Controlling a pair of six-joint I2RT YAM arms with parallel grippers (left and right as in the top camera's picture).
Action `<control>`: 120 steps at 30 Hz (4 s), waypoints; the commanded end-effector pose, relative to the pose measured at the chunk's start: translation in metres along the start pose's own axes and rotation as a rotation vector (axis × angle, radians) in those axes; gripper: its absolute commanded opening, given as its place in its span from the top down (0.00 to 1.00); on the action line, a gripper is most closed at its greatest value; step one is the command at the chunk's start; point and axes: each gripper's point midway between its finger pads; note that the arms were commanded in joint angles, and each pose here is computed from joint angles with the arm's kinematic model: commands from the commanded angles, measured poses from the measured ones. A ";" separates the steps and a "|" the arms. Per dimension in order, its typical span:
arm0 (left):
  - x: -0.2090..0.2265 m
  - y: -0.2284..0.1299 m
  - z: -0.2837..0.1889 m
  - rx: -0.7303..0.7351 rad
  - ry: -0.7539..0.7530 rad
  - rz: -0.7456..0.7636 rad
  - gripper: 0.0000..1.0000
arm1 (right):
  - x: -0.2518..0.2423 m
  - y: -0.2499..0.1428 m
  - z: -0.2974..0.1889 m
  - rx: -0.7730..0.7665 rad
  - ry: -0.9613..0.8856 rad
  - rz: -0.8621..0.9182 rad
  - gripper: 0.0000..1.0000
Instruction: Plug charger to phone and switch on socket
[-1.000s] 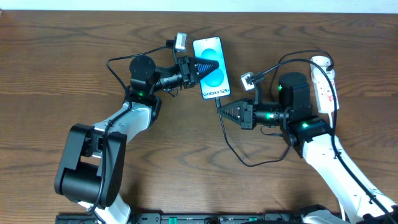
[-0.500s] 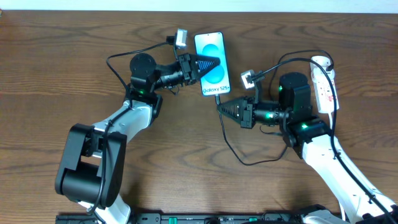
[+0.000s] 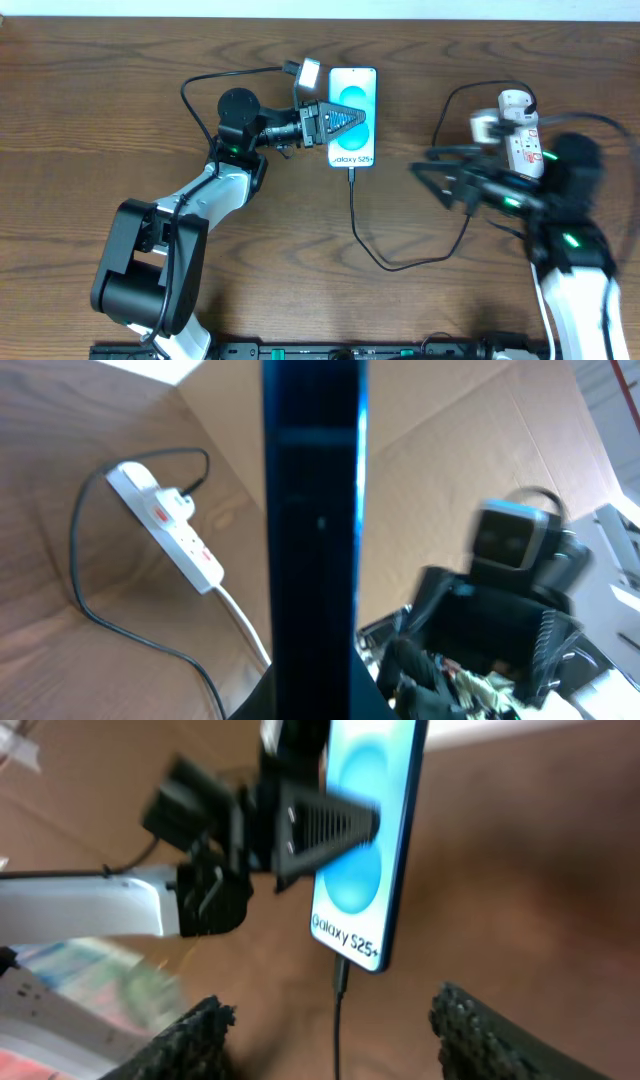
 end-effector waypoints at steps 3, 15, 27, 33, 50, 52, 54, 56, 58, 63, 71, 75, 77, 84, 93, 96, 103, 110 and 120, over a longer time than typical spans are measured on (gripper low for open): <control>0.007 0.018 0.010 -0.117 0.080 0.025 0.93 | 0.007 0.031 -0.066 -0.225 -0.217 -0.132 0.22; 0.050 0.012 0.051 0.094 0.350 -0.009 0.93 | -0.020 0.023 -0.112 -0.339 -0.472 -0.022 0.19; 0.141 -0.043 0.078 0.256 0.296 -0.296 0.92 | -0.027 0.016 -0.109 -0.316 -0.473 0.029 0.19; 0.165 -0.074 0.076 0.302 0.310 -0.366 0.92 | -0.029 0.017 -0.111 -0.320 -0.491 0.027 0.19; 0.202 -0.107 0.065 0.329 0.421 -0.451 0.83 | -0.033 0.018 -0.113 -0.325 -0.513 0.033 0.19; 0.202 -0.107 0.065 0.329 0.421 -0.451 0.74 | -0.033 0.018 -0.113 -0.325 -0.513 0.033 0.19; 0.202 -0.108 0.065 0.329 0.421 -0.451 0.69 | -0.033 0.018 -0.113 -0.325 -0.513 0.033 0.19; 0.202 -0.107 0.065 0.329 0.421 -0.451 0.65 | -0.033 0.018 -0.113 -0.326 -0.512 0.037 0.19; 0.203 -0.107 0.065 0.329 0.422 -0.448 0.61 | -0.033 0.017 -0.113 -0.326 -0.512 0.038 0.19; 0.205 -0.114 0.061 0.356 0.435 -0.414 0.49 | -0.034 0.017 -0.113 -0.324 -0.513 0.041 0.18; 0.245 -0.155 0.010 0.460 0.793 -0.433 0.35 | -0.034 0.016 -0.113 -0.322 -0.515 0.047 0.18; 0.252 -0.169 -0.012 0.543 0.895 -0.383 0.33 | -0.035 0.015 -0.113 -0.321 -0.516 0.049 0.18; 0.252 -0.170 -0.014 0.564 0.889 -0.353 0.33 | -0.035 0.015 -0.113 -0.321 -0.516 0.050 0.18; 0.252 -0.172 -0.015 0.606 0.864 -0.280 0.33 | -0.036 0.012 -0.112 -0.314 -0.517 0.065 0.18; 0.255 -0.180 -0.031 0.645 0.948 -0.302 0.32 | -0.044 0.009 -0.116 -0.316 -0.564 0.090 0.15; 0.254 -0.183 -0.033 0.655 0.953 -0.314 0.14 | -0.051 0.007 -0.119 -0.314 -0.597 0.115 0.13; 0.253 -0.183 -0.042 0.661 0.966 -0.341 0.12 | -0.067 -0.001 -0.124 -0.304 -0.671 0.172 0.04; 0.255 -0.169 -0.074 0.649 1.062 -0.378 0.12 | -0.073 -0.003 -0.123 -0.294 -0.670 0.218 0.01; 0.200 -0.088 -0.171 0.548 1.371 -0.364 0.12 | -0.087 -0.015 -0.129 -0.292 -0.740 0.324 0.16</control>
Point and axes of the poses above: each gripper's point midway between its finger pads, its own z axis out along the fingers, its own x axis along the line the jaws close on, y = z × x, and after that the axes turned 5 degrees about z, right-handed
